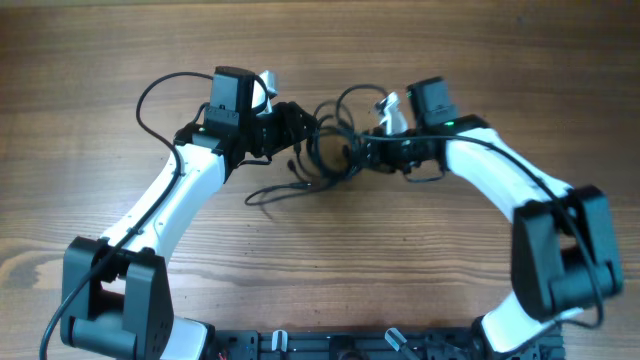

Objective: Untangle cables

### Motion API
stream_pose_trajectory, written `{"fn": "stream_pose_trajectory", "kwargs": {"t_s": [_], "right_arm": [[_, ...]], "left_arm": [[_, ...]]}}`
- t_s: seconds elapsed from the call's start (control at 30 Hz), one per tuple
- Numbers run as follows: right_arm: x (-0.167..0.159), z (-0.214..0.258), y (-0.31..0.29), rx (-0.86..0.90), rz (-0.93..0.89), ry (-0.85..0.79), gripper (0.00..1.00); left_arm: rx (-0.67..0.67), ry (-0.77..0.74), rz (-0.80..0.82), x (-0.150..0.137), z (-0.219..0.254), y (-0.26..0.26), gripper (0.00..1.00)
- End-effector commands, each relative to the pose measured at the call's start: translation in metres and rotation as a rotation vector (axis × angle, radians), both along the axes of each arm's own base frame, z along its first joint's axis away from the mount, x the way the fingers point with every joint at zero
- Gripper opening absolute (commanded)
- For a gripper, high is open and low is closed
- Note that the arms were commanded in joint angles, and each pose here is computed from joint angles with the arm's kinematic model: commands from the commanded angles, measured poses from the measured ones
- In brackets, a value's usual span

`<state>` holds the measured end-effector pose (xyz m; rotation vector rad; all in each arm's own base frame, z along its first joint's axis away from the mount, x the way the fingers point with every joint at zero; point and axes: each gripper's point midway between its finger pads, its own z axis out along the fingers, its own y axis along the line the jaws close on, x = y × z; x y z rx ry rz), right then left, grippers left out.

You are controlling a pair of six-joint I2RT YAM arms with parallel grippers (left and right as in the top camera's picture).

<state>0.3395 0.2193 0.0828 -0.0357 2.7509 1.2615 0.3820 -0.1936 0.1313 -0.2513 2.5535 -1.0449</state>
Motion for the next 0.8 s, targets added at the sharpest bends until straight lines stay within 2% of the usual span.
{"fn": "stream_pose_trajectory", "kwargs": {"t_s": [0.0,0.2,0.33,0.43,0.53,0.6,0.73,0.77], "right_arm": [[0.006,0.052,-0.001,0.118,0.027,-0.096,0.04],[0.004,0.054,0.0,0.131,0.034,-0.089,0.05],[0.001,0.059,0.003,0.163,0.051,-0.085,0.04],[0.001,0.059,0.003,0.168,0.053,-0.084,0.04],[-0.003,0.071,0.01,0.241,0.091,-0.094,0.04],[-0.004,0.078,0.013,0.281,0.113,-0.104,0.04],[-0.004,0.085,0.012,0.318,0.122,-0.106,0.04],[-0.004,0.088,0.011,0.337,0.126,-0.106,0.04]], "left_arm": [[-0.072,-0.021,-0.092,-0.005,0.012,-0.014,0.57],[-0.061,-0.02,-0.09,-0.006,0.01,-0.016,0.6],[-0.057,0.0,-0.065,-0.006,0.009,-0.018,0.57],[-0.042,0.022,-0.028,-0.005,0.004,-0.021,0.52],[-0.022,0.033,-0.035,-0.007,-0.006,-0.029,0.44],[-0.018,0.062,-0.017,-0.007,-0.013,-0.03,0.35],[0.009,0.049,0.012,-0.001,-0.017,-0.025,0.05],[0.022,0.042,0.03,0.003,-0.018,-0.02,0.04]]}}
